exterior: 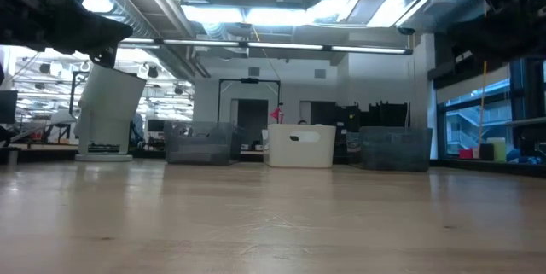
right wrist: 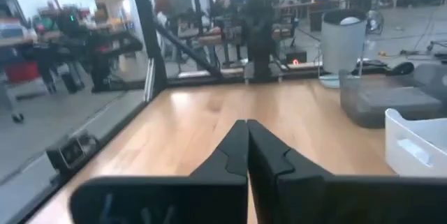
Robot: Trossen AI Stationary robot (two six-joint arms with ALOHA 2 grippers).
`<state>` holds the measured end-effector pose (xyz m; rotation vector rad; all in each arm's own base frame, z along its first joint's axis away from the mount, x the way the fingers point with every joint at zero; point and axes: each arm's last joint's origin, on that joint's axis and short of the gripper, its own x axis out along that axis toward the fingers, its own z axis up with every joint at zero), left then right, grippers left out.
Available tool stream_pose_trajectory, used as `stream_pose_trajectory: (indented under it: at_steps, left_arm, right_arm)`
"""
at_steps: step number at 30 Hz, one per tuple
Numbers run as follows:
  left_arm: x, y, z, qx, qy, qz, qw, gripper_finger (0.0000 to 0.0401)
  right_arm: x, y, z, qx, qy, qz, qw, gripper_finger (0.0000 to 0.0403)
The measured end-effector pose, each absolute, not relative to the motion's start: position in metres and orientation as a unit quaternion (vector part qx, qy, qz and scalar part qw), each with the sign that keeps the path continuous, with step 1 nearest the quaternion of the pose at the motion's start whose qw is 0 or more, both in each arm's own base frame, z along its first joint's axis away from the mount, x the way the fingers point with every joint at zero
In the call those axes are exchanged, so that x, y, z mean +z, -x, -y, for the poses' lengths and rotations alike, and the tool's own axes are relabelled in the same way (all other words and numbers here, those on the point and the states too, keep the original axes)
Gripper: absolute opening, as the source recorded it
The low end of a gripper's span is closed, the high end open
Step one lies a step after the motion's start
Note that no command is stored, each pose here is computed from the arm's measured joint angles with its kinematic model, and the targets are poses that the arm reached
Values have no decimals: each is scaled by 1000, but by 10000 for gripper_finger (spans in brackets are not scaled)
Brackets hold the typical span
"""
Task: Pick and place items into bin
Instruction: Return to Home Position
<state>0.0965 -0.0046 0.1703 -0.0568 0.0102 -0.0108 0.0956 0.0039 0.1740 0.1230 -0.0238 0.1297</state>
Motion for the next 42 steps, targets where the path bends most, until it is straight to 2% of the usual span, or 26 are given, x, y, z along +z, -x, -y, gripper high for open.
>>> stream_pose_trajectory:
  at_steps: [7, 17, 42]
  left_arm:
    - [170, -97, 5, -6, 28, -5, 1000, 6]
    - [170, -97, 5, -6, 28, -5, 1000, 6]
    - [170, -97, 5, -6, 28, -5, 1000, 6]
  right_arm:
    - [170, -96, -4, 62, -78, -18, 995, 1]
    - [170, -96, -4, 61, -78, -20, 995, 27]
    - [170, -96, -4, 62, -77, -19, 995, 25]
